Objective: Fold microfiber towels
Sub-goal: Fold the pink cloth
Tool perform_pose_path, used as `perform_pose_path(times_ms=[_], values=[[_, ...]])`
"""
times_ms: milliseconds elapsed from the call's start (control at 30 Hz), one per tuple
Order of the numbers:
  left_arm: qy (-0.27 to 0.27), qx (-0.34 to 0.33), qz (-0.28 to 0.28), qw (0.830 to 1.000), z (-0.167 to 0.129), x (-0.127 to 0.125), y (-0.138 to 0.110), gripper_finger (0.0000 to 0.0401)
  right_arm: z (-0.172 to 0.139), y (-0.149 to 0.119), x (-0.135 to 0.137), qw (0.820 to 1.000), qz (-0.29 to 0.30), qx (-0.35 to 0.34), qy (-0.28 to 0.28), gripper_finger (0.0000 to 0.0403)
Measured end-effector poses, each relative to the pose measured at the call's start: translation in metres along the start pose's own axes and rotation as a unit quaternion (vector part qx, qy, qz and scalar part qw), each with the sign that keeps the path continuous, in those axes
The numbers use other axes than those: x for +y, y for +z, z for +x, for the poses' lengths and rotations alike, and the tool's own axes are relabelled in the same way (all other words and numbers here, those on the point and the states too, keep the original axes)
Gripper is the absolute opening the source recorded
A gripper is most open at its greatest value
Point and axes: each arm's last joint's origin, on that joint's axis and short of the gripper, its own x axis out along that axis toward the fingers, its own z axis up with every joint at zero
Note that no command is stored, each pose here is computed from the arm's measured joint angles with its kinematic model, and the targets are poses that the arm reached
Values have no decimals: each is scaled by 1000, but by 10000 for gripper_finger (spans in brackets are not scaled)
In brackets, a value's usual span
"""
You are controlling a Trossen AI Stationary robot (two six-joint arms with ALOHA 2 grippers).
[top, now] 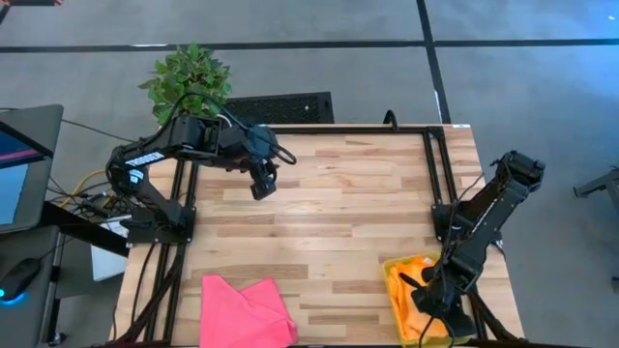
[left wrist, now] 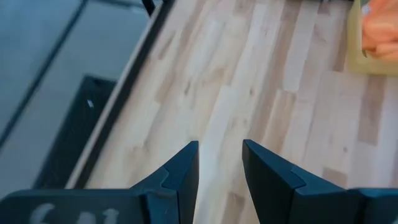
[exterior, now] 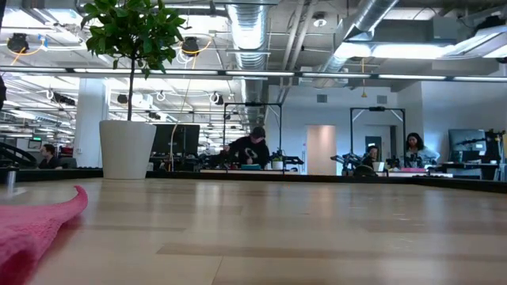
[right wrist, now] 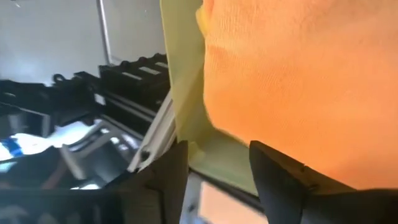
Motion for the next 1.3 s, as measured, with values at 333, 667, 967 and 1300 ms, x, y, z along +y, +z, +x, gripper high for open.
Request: perform_pose_path(times_ms=[333,667,967,1300], values=[[-52,93,-46,993,-7,-32,-27,116,-38,3,2,997,42,-40,47,210],[-92,183,-100,974,-3,-88,-63,116,-114,-14,-4,958,36,-284,17,197],[-87,289,-171,938,1,-127,-102,116,-166,-13,-28,880,-4,-467,-90,194],[-25,362,-201,910,23,-162,-159,95,-200,25,-60,821,-40,-552,-138,196]])
